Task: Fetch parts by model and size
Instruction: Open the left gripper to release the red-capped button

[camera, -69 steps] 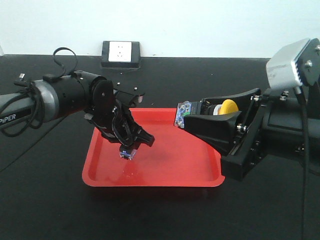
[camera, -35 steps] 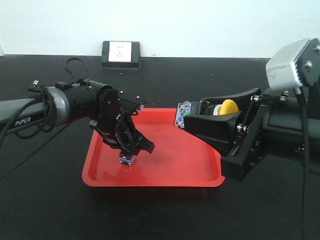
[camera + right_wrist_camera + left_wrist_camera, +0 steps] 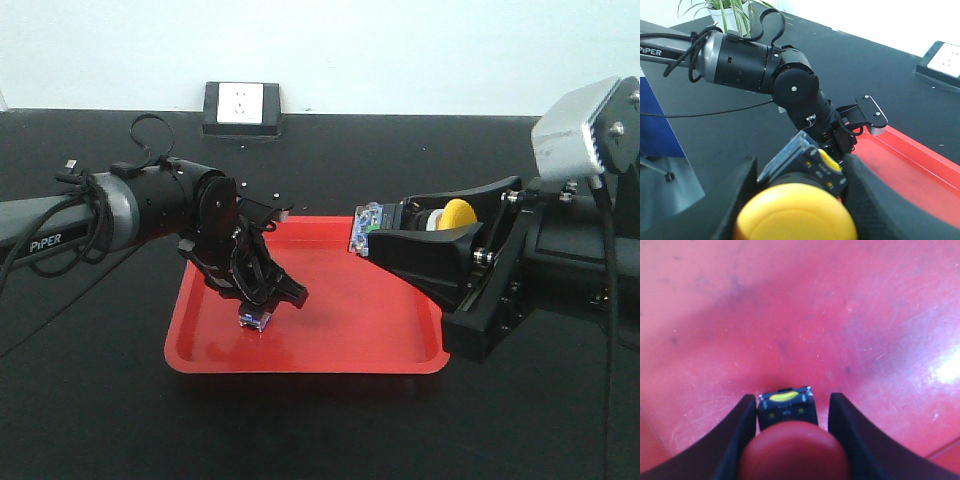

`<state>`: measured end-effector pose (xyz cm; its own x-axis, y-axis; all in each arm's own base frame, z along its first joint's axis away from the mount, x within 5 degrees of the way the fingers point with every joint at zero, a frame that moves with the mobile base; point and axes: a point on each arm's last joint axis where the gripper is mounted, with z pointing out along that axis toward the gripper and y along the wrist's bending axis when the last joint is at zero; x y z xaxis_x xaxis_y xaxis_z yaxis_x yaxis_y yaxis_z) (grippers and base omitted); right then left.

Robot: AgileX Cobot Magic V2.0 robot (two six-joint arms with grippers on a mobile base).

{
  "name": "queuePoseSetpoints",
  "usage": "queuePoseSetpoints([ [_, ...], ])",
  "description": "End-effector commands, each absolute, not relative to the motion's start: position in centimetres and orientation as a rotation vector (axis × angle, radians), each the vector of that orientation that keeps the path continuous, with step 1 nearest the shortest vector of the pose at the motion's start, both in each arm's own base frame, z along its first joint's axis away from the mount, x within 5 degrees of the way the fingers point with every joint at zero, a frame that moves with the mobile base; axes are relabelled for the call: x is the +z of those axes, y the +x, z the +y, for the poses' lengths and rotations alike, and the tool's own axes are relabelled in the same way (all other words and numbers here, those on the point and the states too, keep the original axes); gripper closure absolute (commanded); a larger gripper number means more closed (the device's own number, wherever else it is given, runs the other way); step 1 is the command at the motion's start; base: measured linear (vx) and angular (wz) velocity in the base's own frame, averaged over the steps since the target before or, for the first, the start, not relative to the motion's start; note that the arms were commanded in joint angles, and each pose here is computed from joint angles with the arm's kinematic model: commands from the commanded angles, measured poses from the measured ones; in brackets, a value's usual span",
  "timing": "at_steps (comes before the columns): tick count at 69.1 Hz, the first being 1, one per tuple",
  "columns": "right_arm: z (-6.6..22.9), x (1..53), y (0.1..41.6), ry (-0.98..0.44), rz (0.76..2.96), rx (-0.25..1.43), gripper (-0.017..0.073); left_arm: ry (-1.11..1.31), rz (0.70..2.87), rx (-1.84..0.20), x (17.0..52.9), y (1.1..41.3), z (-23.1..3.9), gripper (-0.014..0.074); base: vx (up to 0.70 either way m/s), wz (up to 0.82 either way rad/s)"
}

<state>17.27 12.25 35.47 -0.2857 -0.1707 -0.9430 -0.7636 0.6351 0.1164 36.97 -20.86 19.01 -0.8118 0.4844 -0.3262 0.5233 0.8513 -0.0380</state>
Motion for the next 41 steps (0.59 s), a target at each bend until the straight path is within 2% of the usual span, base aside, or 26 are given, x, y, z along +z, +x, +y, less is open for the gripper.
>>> queuePoseSetpoints([
  [1, 12.1, 36.9, 17.3, -0.704, 1.748, 0.706, 0.0564, 0.746, 2.664, -0.207, 21.5, 36.9, -21.0, 0.0174, 0.0, 0.0],
  [10, 12.1, 36.9, 17.3, -0.704, 1.748, 0.707, 0.0564, 0.746, 2.666, -0.208, 22.2, 36.9, -21.1, 0.0005, 0.0, 0.0],
  [17, 12.1, 36.9, 17.2, -0.705, 1.748, 0.707, 0.0564, 0.745, 2.659, -0.212, 23.0, 37.1, -21.2, -0.0068, 0.0, 0.0],
  [25, 12.1, 36.8, 17.2, -0.708, 1.749, 0.71, 0.0564, 0.745, 2.654, -0.216, 24.1, 37.3, -21.4, -0.0075, 0.0, 0.0],
  [41, 12.2, 36.8, 17.0, -0.73, 1.755, 0.728, 0.0564, 0.74, 2.623, -0.223, 26.2, 37.0, -21.2, -0.0029, 0.0, 0.0],
])
